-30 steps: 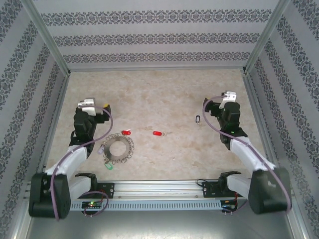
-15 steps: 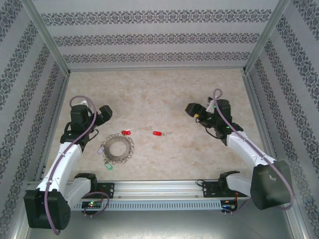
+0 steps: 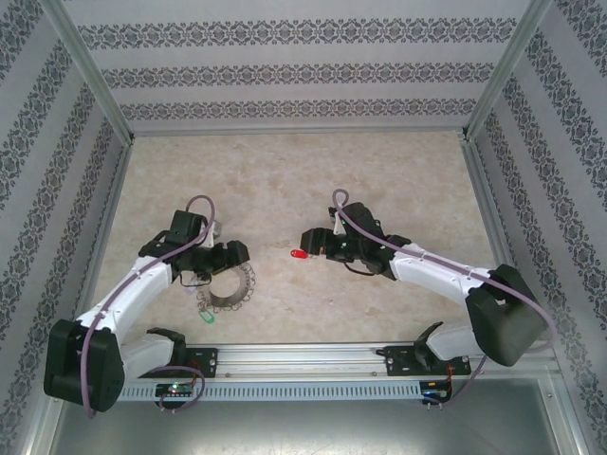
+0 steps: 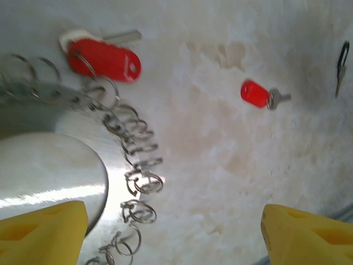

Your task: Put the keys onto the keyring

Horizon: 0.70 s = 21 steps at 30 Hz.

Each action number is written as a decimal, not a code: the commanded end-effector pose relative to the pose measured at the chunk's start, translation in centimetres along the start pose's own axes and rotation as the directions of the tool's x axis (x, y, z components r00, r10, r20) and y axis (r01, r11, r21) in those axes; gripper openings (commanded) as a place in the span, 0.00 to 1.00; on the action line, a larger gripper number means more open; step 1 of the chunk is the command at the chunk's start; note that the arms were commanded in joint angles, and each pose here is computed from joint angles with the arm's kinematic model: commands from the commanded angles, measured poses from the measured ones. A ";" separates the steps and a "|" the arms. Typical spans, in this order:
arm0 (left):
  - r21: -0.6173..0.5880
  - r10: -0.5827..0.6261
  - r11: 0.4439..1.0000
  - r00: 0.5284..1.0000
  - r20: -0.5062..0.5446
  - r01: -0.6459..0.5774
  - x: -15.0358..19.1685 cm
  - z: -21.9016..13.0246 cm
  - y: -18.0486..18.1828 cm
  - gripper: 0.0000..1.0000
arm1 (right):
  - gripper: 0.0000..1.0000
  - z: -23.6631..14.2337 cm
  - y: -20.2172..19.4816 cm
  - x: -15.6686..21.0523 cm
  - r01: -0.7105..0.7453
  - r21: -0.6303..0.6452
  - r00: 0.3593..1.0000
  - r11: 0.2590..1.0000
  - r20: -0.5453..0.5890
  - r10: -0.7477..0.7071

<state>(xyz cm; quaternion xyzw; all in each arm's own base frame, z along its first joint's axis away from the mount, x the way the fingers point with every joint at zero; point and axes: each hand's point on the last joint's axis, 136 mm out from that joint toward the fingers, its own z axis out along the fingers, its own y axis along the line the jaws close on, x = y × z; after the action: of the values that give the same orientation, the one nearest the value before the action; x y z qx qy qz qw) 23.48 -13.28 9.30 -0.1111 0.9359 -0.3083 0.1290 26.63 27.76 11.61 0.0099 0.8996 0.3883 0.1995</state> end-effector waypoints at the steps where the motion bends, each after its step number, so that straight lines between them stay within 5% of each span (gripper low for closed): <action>1: 0.054 -0.015 0.998 0.995 -0.095 0.020 2.3 1.4 -0.5 0.84 | 0.70 0.6 0.9 -0.6 0.023 -0.001 1.000 1.000 0.016 -0.023; 9: -0.080 -0.056 0.996 0.992 -0.110 0.048 2.4 3.2 1.9 0.85 | 0.73 0.6 0.3 -0.3 0.009 0.015 0.999 1.000 0.036 -0.009; 21: -0.071 -0.093 0.994 0.989 -0.116 0.086 1.9 5.7 2.4 0.86 | 0.76 0.6 -1.1 0.1 0.016 0.044 0.998 0.999 0.059 -0.018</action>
<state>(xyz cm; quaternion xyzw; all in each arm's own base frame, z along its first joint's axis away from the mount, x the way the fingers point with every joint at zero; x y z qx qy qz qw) 22.30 -14.49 3.37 -0.1394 0.9479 -0.2827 0.0470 26.85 27.63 10.34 0.0177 0.9049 0.3676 0.2139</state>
